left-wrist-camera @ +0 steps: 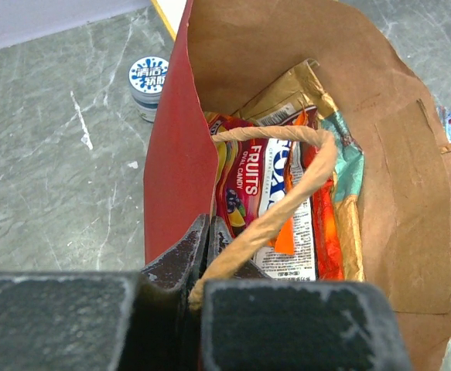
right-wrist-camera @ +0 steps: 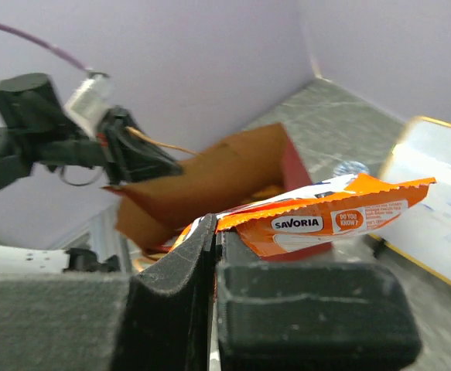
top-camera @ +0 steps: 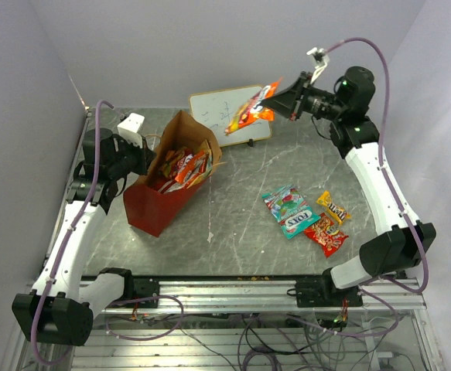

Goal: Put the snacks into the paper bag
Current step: Place the snack in the paper bag.

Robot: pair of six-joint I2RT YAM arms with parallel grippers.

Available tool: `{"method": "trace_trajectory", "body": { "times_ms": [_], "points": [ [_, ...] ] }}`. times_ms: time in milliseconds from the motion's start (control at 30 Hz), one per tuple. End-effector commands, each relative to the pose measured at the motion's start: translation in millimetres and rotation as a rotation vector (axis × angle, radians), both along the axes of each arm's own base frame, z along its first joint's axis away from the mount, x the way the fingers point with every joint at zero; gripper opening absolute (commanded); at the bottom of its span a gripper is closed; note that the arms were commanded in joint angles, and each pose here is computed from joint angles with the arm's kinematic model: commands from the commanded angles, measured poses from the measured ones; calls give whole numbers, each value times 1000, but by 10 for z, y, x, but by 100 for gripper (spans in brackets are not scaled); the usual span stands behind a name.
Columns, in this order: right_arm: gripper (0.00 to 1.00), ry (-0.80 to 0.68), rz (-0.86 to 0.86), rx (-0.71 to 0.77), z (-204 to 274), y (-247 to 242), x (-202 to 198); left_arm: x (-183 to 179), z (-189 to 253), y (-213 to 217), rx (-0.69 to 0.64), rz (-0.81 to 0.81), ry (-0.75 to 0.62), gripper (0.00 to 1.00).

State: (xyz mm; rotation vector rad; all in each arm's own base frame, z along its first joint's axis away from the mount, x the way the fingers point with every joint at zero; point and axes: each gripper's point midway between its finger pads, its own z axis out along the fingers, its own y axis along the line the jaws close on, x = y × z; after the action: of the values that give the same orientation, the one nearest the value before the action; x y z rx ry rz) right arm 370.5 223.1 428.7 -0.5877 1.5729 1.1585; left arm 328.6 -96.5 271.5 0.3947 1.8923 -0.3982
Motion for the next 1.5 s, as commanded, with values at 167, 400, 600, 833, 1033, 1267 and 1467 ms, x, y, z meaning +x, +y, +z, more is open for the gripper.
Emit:
{"method": "trace_trajectory", "body": {
  "times_ms": [167, 400, 600, 833, 1033, 1267, 1467],
  "points": [
    [0, -8, 224, 37, 244, 903, -363, 26, 112, 80, 1, 28, -72, 7],
    [0, 4, 329, -16, 65, 1542, -611, 13, 184, 67, -31, 20, -69, 7],
    [0, 17, 393, -56, -95, 1954, -776, -2, 260, 27, -76, 9, -46, 7],
    [0, 68, 397, -109, -405, 2309, -849, -3, 352, 70, -133, 44, -19, 7],
    [0, 138, 383, -132, -682, 2510, -870, 4, 358, 94, -174, 59, 0, 7],
    [0, 231, 458, -125, -925, 2739, -1107, 35, 269, 118, -156, 67, 7, 7],
    [0, 351, 426, -153, -1281, 2811, -1193, 34, 275, 130, -146, 69, -3, 7]
  ]
}}
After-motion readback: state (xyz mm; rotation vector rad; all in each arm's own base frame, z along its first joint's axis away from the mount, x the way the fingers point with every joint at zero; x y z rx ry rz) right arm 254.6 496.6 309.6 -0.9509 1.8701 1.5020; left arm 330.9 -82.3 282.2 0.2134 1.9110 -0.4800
